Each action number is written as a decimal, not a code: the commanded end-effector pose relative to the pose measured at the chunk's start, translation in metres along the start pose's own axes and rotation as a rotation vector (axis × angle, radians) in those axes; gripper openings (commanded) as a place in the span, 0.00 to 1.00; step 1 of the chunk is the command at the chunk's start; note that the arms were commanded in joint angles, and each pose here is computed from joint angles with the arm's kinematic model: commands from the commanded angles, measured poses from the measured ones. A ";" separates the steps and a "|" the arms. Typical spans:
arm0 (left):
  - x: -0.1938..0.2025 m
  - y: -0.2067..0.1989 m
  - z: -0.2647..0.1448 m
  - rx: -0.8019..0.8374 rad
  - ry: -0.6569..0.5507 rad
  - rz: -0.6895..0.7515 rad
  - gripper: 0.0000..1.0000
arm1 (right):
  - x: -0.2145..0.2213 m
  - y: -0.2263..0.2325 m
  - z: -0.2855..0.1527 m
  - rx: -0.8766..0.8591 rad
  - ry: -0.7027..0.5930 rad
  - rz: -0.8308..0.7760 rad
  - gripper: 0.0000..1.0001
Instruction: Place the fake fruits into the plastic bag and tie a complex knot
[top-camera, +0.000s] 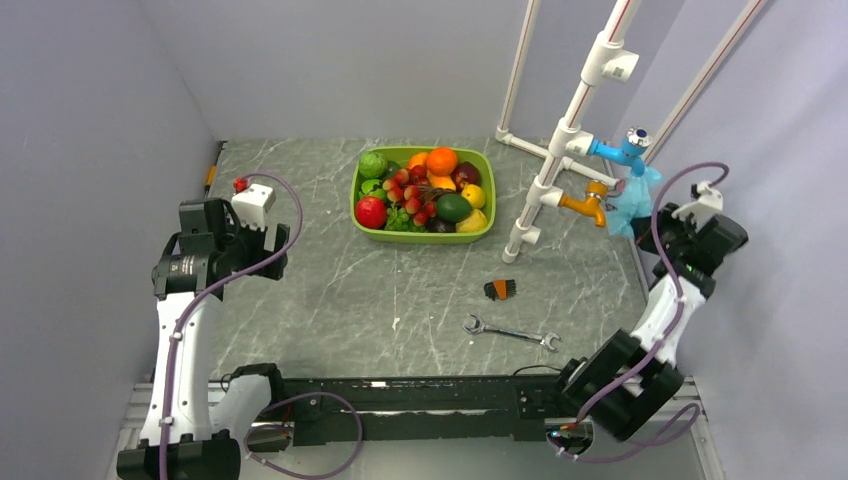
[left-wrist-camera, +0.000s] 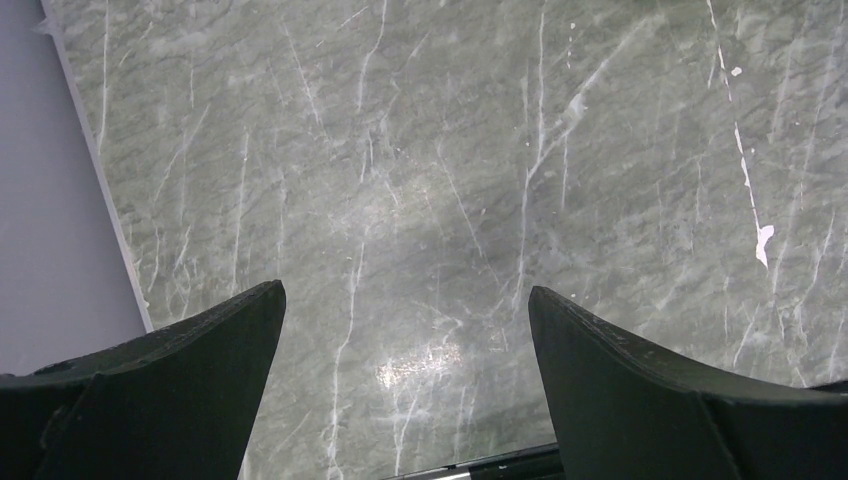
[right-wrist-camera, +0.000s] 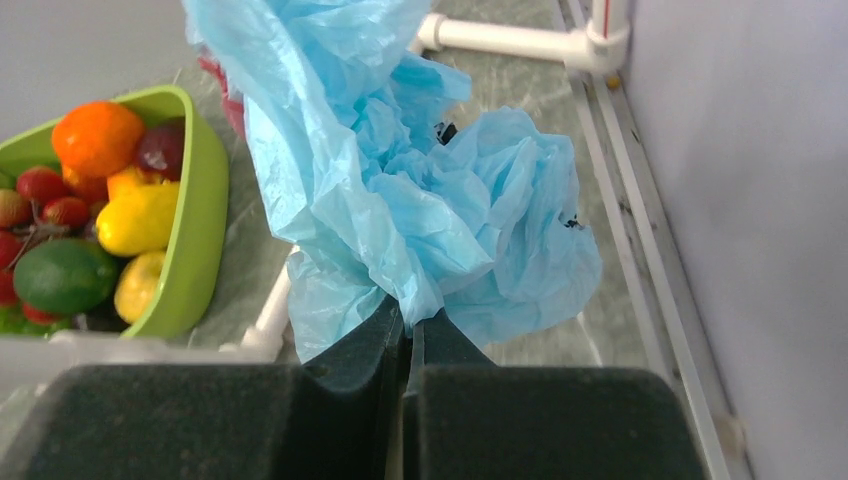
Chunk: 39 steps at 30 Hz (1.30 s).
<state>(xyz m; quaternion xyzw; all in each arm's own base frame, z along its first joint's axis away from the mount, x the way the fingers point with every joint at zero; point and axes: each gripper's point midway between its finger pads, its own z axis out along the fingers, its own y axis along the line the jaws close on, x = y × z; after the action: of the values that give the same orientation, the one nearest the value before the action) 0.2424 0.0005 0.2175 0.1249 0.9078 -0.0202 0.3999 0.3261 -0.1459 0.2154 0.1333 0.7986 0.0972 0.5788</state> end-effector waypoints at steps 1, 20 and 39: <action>0.005 -0.009 -0.007 0.028 -0.015 0.011 0.99 | 0.020 0.021 -0.053 -0.053 0.025 -0.050 0.00; 0.013 -0.015 -0.036 0.008 -0.063 0.065 0.99 | 0.060 0.064 -0.132 0.004 0.144 -0.318 0.00; 0.010 -0.018 -0.042 0.015 -0.097 0.110 0.99 | 0.090 0.132 -0.173 -0.302 0.181 -0.821 0.00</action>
<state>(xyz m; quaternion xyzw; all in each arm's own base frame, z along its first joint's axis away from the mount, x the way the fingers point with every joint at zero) 0.1983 -0.0067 0.2256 0.1601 0.8897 -0.0120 0.4274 0.1482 -0.0221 0.2021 -0.1978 0.8599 -0.0162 0.4703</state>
